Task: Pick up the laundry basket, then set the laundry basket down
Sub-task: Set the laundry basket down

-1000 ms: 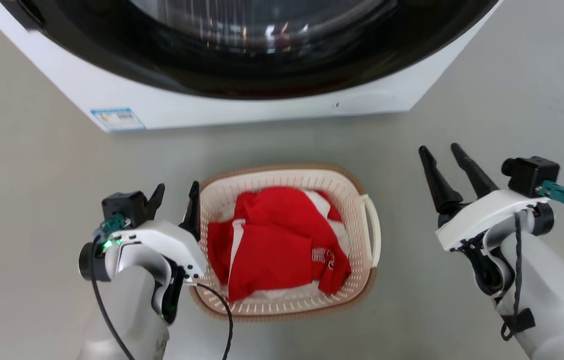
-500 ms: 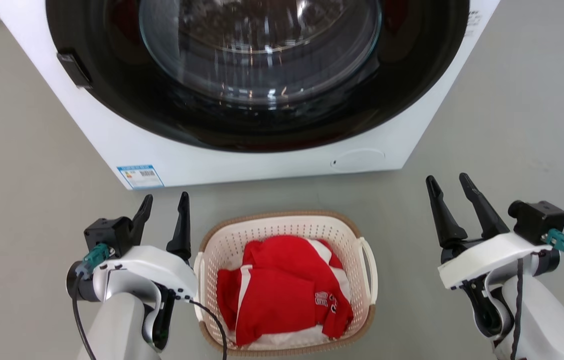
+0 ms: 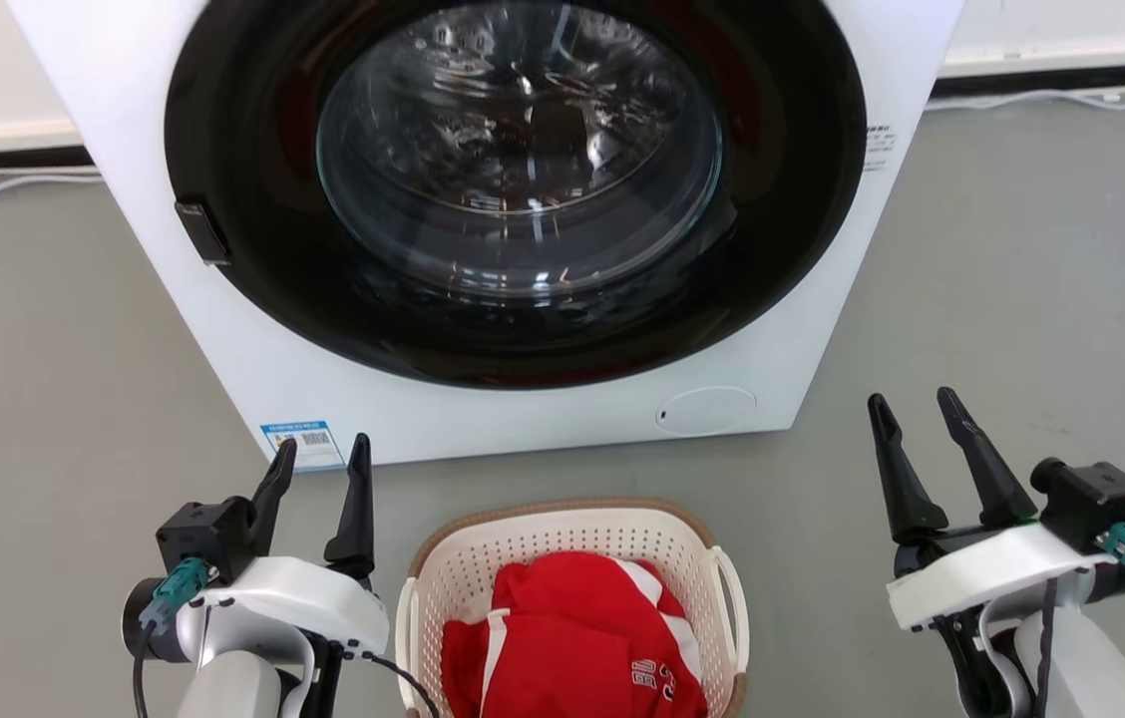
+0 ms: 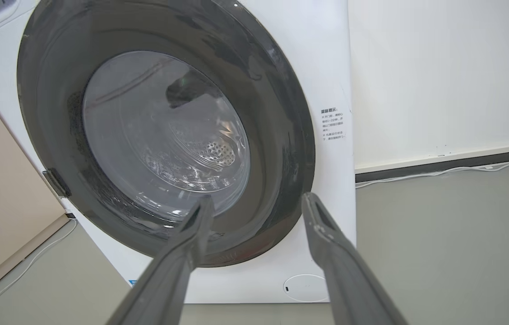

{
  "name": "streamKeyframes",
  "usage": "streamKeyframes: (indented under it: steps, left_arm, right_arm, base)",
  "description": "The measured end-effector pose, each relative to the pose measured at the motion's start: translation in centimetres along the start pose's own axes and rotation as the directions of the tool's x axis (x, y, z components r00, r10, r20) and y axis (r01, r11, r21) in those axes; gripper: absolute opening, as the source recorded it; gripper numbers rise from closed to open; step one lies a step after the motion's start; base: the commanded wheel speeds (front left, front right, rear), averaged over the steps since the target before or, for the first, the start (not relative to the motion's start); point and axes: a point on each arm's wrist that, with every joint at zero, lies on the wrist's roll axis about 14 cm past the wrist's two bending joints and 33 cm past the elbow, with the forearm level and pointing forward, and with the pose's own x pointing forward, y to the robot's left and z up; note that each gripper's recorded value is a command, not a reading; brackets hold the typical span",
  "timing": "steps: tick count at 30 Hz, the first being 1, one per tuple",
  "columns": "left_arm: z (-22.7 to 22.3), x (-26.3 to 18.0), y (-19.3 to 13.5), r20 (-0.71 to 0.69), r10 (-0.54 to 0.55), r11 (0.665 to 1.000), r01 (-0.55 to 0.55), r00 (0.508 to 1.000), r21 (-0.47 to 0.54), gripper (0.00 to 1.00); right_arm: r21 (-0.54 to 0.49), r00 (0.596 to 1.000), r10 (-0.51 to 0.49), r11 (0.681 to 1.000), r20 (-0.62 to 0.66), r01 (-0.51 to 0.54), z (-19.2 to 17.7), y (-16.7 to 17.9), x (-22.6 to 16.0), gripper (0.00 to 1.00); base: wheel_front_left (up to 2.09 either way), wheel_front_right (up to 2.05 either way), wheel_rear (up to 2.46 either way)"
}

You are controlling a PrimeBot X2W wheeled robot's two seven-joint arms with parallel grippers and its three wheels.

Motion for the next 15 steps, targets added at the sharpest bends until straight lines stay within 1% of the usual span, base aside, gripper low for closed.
streamKeyframes:
  steps: [4,9,12,15]
  left_arm:
    - [1.2,-0.7,-0.2,0.038,-0.001,1.000,0.001,0.999,0.004,1.00]
    - [1.8,-2.1,0.2,0.061,0.028,0.999,-0.026,0.998,-0.028,1.00]
    - [2.5,-2.6,0.1,0.085,0.032,0.999,-0.029,0.996,-0.031,1.00]
    - [2.9,-3.0,0.0,0.097,0.034,0.999,-0.031,0.995,-0.030,1.00]
  right_arm:
    - [0.004,0.999,-0.013,1.000,0.040,0.013,1.1,0.0,-0.7,1.00]
    - [-0.002,0.998,-0.025,1.000,0.053,0.025,1.5,-0.2,-1.6,1.00]
    - [0.005,0.996,-0.033,0.999,0.085,0.033,2.4,-0.3,-1.7,1.00]
    - [0.002,0.996,-0.030,1.000,0.083,0.030,2.3,-0.1,-1.9,1.00]
  base:
    - [0.00,0.00,0.00]
    - [0.00,0.00,0.00]
    - [0.00,0.00,0.00]
    - [0.00,0.00,0.00]
